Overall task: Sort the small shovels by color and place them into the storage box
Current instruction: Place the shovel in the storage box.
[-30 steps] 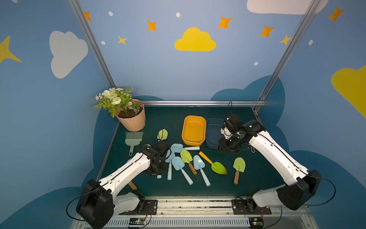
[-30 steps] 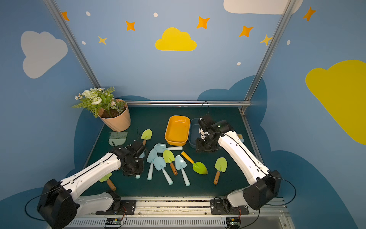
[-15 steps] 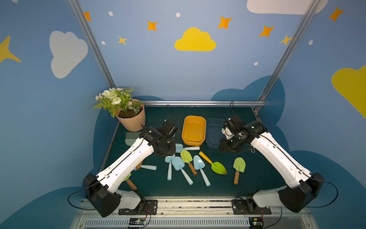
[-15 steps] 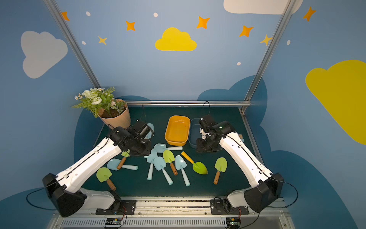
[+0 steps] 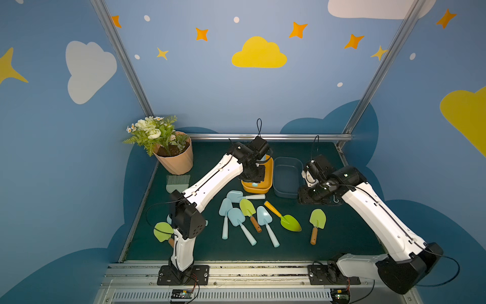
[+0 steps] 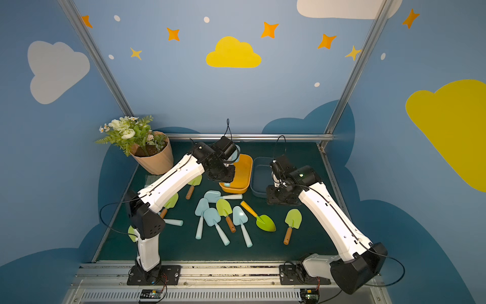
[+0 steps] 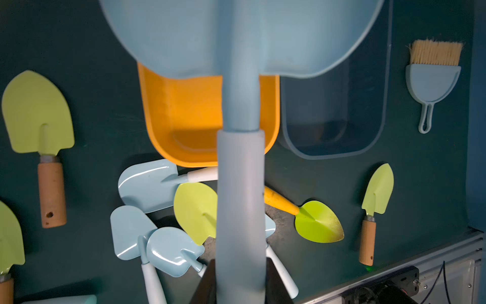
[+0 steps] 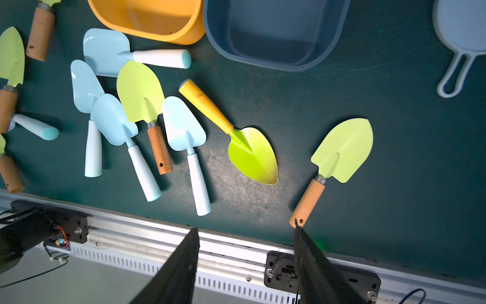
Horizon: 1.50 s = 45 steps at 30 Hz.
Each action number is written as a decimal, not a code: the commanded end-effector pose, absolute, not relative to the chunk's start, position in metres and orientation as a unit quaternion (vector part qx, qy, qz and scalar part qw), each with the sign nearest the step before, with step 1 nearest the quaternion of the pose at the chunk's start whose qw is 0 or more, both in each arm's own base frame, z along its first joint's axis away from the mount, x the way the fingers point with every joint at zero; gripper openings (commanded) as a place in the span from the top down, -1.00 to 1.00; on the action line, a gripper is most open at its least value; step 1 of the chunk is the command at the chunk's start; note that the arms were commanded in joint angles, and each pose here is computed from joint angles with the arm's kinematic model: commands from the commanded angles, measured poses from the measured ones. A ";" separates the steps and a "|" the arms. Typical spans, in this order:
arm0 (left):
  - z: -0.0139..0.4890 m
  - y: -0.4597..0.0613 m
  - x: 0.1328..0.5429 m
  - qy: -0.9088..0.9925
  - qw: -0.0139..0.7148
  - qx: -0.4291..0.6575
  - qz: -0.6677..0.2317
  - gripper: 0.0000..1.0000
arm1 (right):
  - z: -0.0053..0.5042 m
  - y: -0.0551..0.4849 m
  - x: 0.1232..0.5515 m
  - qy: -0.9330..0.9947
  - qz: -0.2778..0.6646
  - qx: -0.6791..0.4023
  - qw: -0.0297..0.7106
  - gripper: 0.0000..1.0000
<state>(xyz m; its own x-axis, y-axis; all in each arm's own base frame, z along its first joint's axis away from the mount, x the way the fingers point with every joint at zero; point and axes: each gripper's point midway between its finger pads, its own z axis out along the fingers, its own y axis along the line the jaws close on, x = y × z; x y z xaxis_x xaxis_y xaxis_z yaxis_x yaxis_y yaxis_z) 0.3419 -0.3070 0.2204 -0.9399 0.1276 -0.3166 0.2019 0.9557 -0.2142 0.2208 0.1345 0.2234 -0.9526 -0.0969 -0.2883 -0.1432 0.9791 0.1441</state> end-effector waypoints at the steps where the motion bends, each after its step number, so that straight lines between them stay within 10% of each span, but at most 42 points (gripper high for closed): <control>1: 0.227 -0.336 0.346 0.972 0.155 0.113 -0.137 0.94 | 0.227 0.114 0.219 0.985 0.054 -0.040 0.159 -0.19; 20: 0.165 -0.466 0.390 0.948 0.182 0.104 -0.239 0.94 | 0.235 0.082 0.212 0.981 0.074 0.012 0.180 -0.21; 45: 0.064 -0.453 0.419 0.970 0.134 0.046 -0.197 0.95 | 0.230 0.074 0.209 0.982 0.083 0.004 0.170 -0.21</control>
<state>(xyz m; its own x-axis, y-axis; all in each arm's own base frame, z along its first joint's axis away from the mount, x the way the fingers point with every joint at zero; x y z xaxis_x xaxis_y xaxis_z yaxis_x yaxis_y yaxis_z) 0.4207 -0.4529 0.0847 -0.9518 0.0272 -0.3054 0.1483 0.9126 -0.3809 0.2160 0.0759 0.2318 -0.9374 0.0470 -0.3451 -0.0108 0.9865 0.1635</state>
